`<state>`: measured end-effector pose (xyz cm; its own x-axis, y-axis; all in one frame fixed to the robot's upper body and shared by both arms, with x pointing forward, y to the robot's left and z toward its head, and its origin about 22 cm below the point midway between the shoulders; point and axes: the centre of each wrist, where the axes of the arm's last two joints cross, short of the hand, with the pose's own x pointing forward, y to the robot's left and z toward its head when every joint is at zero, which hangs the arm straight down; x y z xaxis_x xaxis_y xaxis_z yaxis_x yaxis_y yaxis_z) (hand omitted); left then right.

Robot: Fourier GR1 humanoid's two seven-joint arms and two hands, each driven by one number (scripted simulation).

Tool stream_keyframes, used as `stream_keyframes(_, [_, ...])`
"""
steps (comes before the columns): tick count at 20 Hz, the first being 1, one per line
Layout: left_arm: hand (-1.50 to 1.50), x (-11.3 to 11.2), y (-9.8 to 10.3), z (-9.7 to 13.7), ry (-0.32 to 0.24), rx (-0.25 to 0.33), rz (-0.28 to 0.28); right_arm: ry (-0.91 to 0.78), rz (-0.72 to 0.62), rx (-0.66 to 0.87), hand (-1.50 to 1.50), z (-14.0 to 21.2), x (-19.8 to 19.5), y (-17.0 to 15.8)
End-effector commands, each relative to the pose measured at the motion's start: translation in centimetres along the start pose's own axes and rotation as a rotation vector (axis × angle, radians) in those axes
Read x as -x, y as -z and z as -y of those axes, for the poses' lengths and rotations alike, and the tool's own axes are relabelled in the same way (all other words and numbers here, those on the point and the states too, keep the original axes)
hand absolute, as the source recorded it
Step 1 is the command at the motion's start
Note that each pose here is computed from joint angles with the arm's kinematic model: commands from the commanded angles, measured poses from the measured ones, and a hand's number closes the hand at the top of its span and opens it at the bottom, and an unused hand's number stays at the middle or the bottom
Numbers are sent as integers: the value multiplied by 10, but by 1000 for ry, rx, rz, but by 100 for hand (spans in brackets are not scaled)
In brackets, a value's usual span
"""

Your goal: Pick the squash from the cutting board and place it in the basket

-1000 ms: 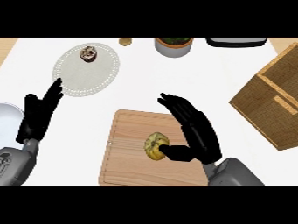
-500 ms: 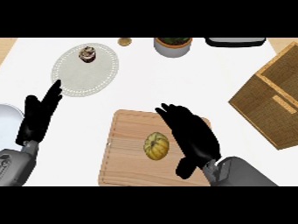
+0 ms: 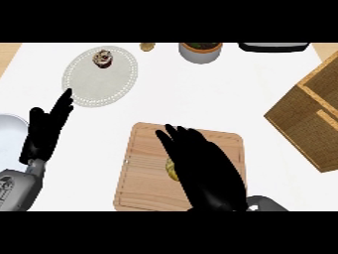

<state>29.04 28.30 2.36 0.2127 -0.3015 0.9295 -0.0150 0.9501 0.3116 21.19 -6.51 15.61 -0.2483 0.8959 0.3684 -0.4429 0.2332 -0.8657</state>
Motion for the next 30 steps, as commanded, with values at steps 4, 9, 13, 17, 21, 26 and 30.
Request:
stream_keyframes(4, [0,2,7,22,-5,-16,13,-68,-129,59,-150,11,-13,-16])
stream_keyframes(9, [0,19,4,0,7,3,8,-84,-155,102,-150,-3,-9,-23])
stream_keyframes(13, [0,-10,1,4,-7,17,4,-69,-173,87,-150,-1,4,3])
stream_keyframes(17, [0,-3,12,14,11,11,13,-49,-172,42,-150,-32,2,20])
stream_keyframes(21, [0,-6,2,-13,-11,14,7,-45,-176,37,-150,-49,20,18])
stream_keyframes(26, [0,-9,1,-5,10,3,4,-62,-170,70,-150,-51,13,42])
stream_keyframes(30, [0,-9,-5,7,-3,3,23,-72,-161,63,-150,-66,45,44])
